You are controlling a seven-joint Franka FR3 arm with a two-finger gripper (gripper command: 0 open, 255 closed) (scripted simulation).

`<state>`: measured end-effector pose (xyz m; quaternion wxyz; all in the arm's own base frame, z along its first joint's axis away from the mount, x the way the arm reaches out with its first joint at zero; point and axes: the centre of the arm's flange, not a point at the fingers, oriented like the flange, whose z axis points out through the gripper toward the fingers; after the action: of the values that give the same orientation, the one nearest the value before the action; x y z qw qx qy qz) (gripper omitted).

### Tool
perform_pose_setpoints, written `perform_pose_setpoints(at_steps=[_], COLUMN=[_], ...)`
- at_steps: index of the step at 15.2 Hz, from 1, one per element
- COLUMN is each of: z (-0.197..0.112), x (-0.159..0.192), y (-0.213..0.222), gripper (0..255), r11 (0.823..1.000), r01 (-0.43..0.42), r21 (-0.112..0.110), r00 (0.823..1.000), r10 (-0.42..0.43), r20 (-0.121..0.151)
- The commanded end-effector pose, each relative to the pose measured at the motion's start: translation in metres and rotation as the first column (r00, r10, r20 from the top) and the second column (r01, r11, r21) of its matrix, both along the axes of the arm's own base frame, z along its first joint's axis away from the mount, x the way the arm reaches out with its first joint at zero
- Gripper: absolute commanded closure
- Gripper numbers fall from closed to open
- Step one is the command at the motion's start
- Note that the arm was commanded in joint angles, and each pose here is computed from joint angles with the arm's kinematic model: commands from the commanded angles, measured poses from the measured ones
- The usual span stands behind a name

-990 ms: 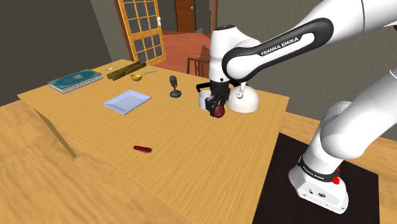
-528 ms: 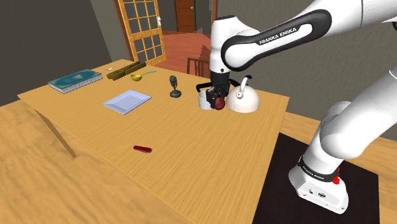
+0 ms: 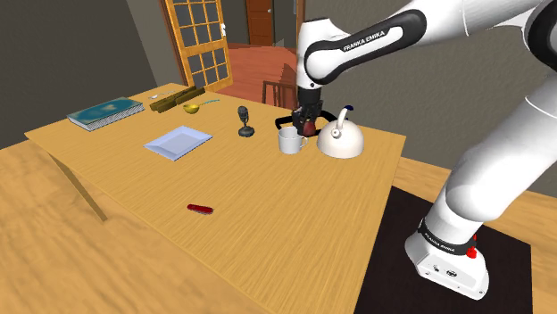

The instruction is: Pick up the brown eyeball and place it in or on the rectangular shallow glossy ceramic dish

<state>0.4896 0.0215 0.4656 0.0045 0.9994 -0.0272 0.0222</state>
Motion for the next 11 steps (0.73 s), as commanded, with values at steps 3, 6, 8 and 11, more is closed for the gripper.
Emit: perform_pose_setpoints(at_steps=[3, 6, 8, 11], z=[0.001, 0.002, 0.002, 0.002], x=[0.032, 0.054, 0.069, 0.091], y=[-0.045, -0.078, -0.099, -0.132], gripper=[255, 255, 255, 255], r11=[1.0, 1.0, 1.0, 1.0], r01=[-0.001, -0.001, -0.001, -0.001], r21=[-0.001, -0.001, -0.001, -0.001], r00=[1.0, 1.0, 1.0, 1.0], r10=[0.001, 0.001, 0.001, 0.001], r20=[0.001, 0.001, 0.001, 0.001])
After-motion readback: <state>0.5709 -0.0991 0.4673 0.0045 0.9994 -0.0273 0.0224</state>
